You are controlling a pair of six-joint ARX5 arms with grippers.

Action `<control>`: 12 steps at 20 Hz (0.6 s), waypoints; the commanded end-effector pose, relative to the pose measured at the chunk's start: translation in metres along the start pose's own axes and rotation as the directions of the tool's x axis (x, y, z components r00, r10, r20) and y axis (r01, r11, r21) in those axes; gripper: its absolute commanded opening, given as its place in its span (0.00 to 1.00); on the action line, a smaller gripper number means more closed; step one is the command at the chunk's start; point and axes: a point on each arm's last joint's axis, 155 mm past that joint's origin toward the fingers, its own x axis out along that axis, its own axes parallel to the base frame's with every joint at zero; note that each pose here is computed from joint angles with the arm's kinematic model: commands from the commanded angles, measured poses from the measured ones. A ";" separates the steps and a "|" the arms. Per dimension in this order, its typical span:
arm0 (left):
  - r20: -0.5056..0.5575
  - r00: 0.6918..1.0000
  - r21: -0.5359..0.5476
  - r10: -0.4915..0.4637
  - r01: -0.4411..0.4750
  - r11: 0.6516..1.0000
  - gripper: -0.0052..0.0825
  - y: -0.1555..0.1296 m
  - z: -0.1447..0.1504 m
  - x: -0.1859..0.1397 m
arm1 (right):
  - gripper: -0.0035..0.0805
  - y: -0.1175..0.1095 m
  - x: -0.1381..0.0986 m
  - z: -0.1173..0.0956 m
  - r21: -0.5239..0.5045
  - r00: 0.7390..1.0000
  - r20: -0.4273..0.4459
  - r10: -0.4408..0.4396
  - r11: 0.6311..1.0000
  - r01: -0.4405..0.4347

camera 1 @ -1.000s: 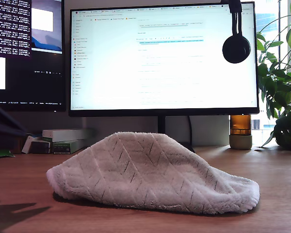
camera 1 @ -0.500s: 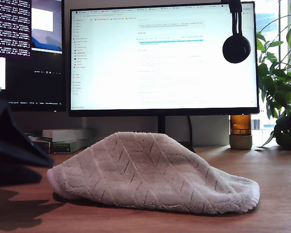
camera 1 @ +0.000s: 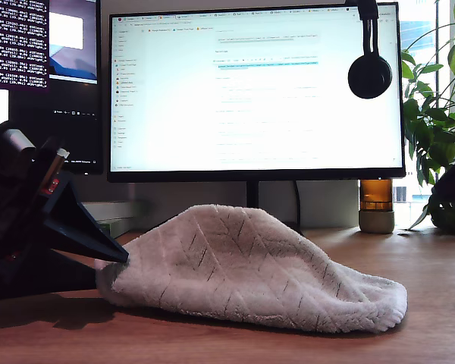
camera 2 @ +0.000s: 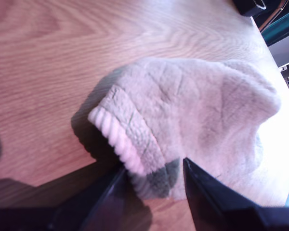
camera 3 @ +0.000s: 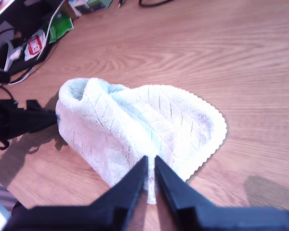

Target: Fold the tea towel to a neat square and place it to the right

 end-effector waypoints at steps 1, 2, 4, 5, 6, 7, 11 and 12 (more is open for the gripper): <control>-0.001 1.000 -0.001 -0.010 0.010 1.000 0.43 0.000 0.004 0.003 | 0.13 0.004 0.001 0.002 -0.010 1.000 -0.006 0.016 1.000 -0.016; -0.003 1.000 0.001 -0.019 0.019 1.000 0.43 -0.002 0.005 0.004 | 0.13 0.004 0.002 0.002 -0.009 1.000 -0.010 0.016 1.000 -0.016; -0.019 0.998 0.005 -0.059 0.059 0.998 0.37 -0.011 0.006 0.005 | 0.13 0.003 0.003 0.001 -0.005 1.000 -0.017 0.013 1.000 -0.013; -0.037 0.994 0.009 -0.104 0.105 0.994 0.29 -0.020 0.005 0.005 | 0.13 0.003 0.004 0.001 -0.005 1.000 -0.019 0.013 1.000 -0.013; -0.056 0.987 0.012 -0.148 0.149 0.989 0.21 -0.030 0.004 0.005 | 0.13 0.003 0.004 0.000 -0.004 1.000 -0.021 0.012 1.000 -0.012; -0.070 0.980 0.013 -0.184 0.185 0.983 0.15 -0.038 0.004 0.005 | 0.13 0.003 0.004 0.000 -0.003 1.000 -0.024 0.012 1.000 -0.013; -0.087 0.956 0.043 -0.280 0.284 0.958 0.03 -0.067 0.019 0.006 | 0.17 0.014 0.008 -0.011 -0.005 0.996 -0.071 0.063 0.998 -0.064; -0.076 0.954 0.055 -0.291 0.295 0.954 0.03 -0.073 0.029 0.007 | 0.21 0.021 0.010 -0.016 -0.009 0.992 -0.094 0.088 0.996 -0.089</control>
